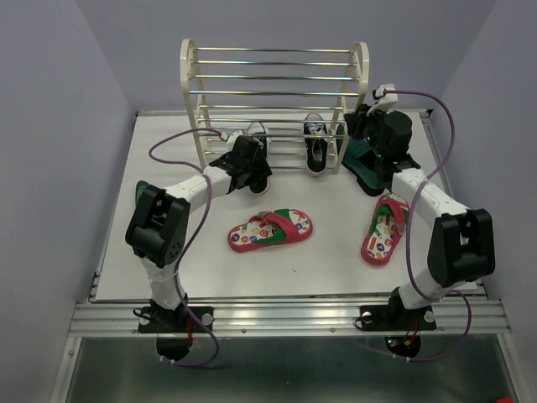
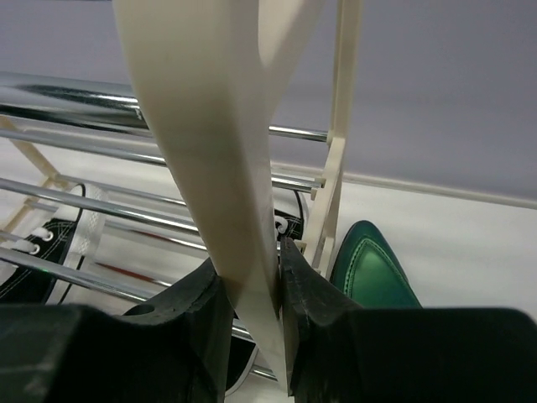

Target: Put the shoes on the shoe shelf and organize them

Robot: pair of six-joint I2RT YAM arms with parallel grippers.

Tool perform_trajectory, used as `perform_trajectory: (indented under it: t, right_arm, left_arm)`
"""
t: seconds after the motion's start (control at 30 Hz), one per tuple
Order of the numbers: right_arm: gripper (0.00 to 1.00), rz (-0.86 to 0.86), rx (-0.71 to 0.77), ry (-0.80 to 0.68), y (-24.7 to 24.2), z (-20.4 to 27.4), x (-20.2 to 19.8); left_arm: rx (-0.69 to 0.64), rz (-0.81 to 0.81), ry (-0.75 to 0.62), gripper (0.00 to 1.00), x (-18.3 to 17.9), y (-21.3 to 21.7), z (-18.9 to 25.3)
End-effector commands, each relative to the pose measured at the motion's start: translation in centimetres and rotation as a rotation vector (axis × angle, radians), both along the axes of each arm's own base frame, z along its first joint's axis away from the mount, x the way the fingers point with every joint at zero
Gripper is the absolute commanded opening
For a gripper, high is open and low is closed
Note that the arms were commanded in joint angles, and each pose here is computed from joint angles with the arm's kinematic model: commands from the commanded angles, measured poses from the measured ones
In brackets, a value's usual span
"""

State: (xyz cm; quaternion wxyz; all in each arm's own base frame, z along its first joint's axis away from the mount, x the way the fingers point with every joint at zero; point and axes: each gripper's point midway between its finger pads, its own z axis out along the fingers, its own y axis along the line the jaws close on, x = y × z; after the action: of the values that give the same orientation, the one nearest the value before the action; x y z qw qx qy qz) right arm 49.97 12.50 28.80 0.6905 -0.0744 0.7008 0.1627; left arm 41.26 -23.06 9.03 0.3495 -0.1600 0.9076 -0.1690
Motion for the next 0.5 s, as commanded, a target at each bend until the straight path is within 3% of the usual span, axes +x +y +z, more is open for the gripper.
perform_trajectory:
  t: [0.0,0.2,0.47]
  right_arm:
    - [0.01,0.046,0.174,-0.076,1.1,4.8,-1.3]
    - [0.01,0.073,0.173,-0.051,1.9,4.0,-1.5]
    - [0.01,0.032,0.21,-0.057,1.2,4.5,-1.6]
  left_arm:
    - [-0.13,0.06,-0.207,0.0,5.2,-2.7,6.4]
    - [-0.109,0.01,-0.23,0.0,6.8,-3.9,6.1]
    - [-0.057,-0.072,-0.215,0.0,6.4,-4.2,4.2]
